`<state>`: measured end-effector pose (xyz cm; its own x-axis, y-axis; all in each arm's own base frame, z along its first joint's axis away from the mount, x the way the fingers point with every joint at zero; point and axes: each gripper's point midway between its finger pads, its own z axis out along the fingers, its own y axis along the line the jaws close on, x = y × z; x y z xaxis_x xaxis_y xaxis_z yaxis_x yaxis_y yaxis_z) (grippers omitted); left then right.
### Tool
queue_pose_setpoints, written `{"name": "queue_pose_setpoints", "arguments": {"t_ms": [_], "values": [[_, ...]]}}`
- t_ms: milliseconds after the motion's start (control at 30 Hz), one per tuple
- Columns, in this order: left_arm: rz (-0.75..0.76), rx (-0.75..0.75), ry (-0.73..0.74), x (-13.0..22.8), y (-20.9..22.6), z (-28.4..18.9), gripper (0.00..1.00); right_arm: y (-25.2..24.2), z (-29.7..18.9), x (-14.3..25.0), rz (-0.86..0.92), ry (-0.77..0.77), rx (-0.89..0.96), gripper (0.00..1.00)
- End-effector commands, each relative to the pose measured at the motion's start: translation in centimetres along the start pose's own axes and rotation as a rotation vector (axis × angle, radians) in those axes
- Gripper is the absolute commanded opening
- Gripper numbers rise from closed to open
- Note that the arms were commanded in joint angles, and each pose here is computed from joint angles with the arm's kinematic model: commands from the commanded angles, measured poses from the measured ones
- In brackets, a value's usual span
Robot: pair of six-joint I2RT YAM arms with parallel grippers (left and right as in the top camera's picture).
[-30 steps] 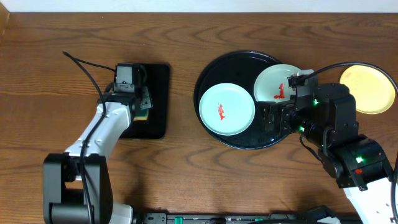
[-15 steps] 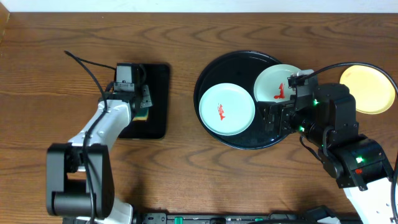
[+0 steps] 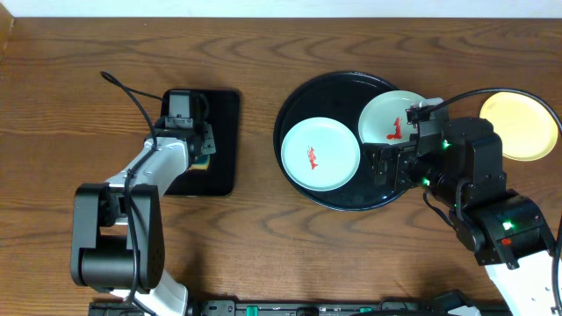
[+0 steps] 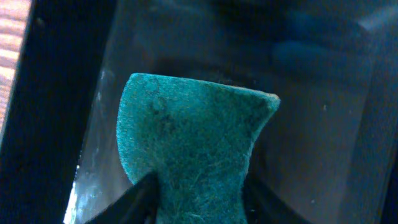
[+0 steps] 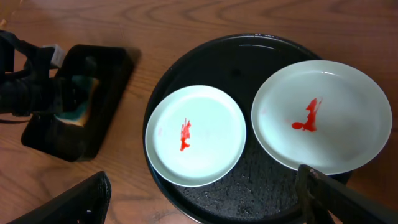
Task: Clean dirty plates on tray and stack at the side
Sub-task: 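Grasp the green sponge on the black tray with the left gripper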
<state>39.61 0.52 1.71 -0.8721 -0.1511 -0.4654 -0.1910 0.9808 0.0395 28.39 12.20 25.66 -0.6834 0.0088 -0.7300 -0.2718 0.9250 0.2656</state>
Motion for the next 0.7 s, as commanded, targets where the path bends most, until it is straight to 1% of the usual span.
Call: {"name": "queue_pose_setpoints", "arguments": {"t_ms": [0, 67, 267, 400, 467, 567, 667], "values": [[-0.003, -0.001, 0.023, 0.7, 0.2, 0.7, 0.28, 0.5, -0.3, -0.2, -0.019, -0.008, -0.014, 0.93], [-0.012, -0.005, 0.029, 0.8, 0.4, 0.7, 0.08, 0.5, -0.3, -0.2, -0.019, -0.008, -0.014, 0.93], [-0.026, -0.014, 0.057, 1.4, 1.1, 0.7, 0.07, 0.5, -0.3, -0.3, -0.02, -0.009, -0.014, 0.93], [-0.033, -0.002, 0.045, 0.9, 1.1, 0.1, 0.07, 0.5, -0.3, -0.3, -0.02, -0.011, -0.014, 0.93], [-0.037, 0.021, 0.015, 0.1, 0.8, -0.9, 0.07, 0.5, -0.3, -0.3, -0.02, -0.013, -0.014, 0.94], [-0.048, 0.052, -0.079, -2.2, 0.6, -3.9, 0.07, 0.5, -0.3, -0.5, -0.021, -0.018, -0.015, 0.94], [-0.057, 0.066, -0.155, -3.7, 0.7, -6.9, 0.07, 0.5, -0.3, -0.5, -0.021, -0.019, -0.016, 0.93]]}}
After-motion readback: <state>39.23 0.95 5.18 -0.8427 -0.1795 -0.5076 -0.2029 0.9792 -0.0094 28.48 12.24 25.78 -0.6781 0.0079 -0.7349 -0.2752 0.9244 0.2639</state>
